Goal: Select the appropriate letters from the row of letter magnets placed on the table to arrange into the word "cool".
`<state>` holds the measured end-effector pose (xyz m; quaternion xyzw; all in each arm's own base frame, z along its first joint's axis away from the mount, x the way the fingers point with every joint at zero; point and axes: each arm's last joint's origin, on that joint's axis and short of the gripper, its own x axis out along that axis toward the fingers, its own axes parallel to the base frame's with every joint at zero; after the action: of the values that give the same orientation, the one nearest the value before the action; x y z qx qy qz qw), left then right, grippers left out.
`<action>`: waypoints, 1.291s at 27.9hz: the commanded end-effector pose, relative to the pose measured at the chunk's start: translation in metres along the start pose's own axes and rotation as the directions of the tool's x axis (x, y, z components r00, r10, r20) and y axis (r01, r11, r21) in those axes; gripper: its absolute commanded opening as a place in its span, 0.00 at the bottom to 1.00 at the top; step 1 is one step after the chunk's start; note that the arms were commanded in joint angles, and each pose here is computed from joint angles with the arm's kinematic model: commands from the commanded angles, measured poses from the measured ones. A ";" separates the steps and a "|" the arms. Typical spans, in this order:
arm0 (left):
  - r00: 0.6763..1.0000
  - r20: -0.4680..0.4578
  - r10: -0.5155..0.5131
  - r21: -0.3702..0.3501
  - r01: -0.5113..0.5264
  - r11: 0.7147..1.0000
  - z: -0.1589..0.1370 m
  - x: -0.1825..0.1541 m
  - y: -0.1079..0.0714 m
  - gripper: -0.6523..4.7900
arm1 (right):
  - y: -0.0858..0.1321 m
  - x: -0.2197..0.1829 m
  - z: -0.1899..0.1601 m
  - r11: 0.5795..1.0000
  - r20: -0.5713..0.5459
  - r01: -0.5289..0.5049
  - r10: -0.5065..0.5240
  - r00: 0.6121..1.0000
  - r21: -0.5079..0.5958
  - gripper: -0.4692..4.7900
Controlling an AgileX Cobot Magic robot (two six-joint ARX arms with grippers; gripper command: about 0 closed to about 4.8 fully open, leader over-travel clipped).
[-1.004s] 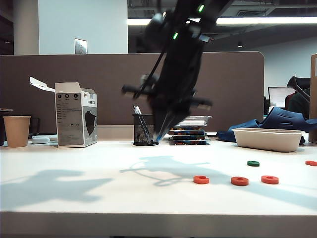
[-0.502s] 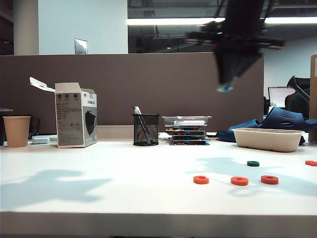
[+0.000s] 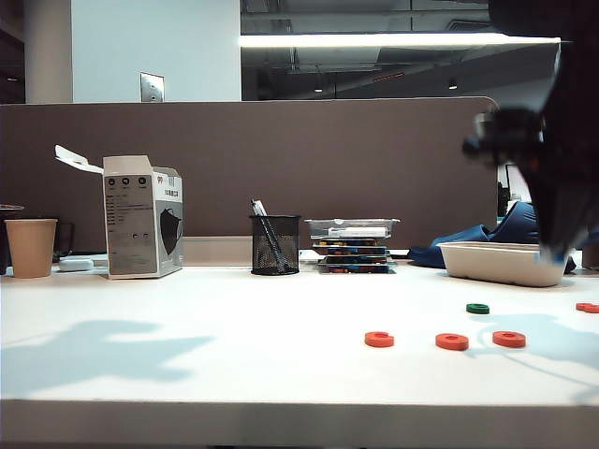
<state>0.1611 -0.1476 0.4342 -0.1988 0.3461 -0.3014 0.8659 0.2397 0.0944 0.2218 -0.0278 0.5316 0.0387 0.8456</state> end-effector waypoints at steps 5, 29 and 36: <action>1.000 0.015 -0.011 0.004 0.011 1.000 0.002 -0.002 -0.001 0.11 | -0.005 0.028 -0.021 0.999 0.040 -0.008 0.007 0.999 0.036 0.07; 1.000 0.015 -0.011 0.004 0.011 1.000 0.002 -0.002 -0.001 0.11 | -0.010 0.057 -0.033 0.999 -0.094 -0.007 0.010 0.995 0.034 0.27; 1.000 0.015 -0.011 0.004 0.011 1.000 0.002 -0.002 -0.001 0.11 | -0.009 0.055 -0.031 0.999 -0.090 -0.008 0.012 0.996 0.034 0.32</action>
<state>0.1612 -0.1475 0.4342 -0.1989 0.3461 -0.3012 0.8660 0.2401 0.0853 0.1618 -0.0073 0.5514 0.0355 0.8335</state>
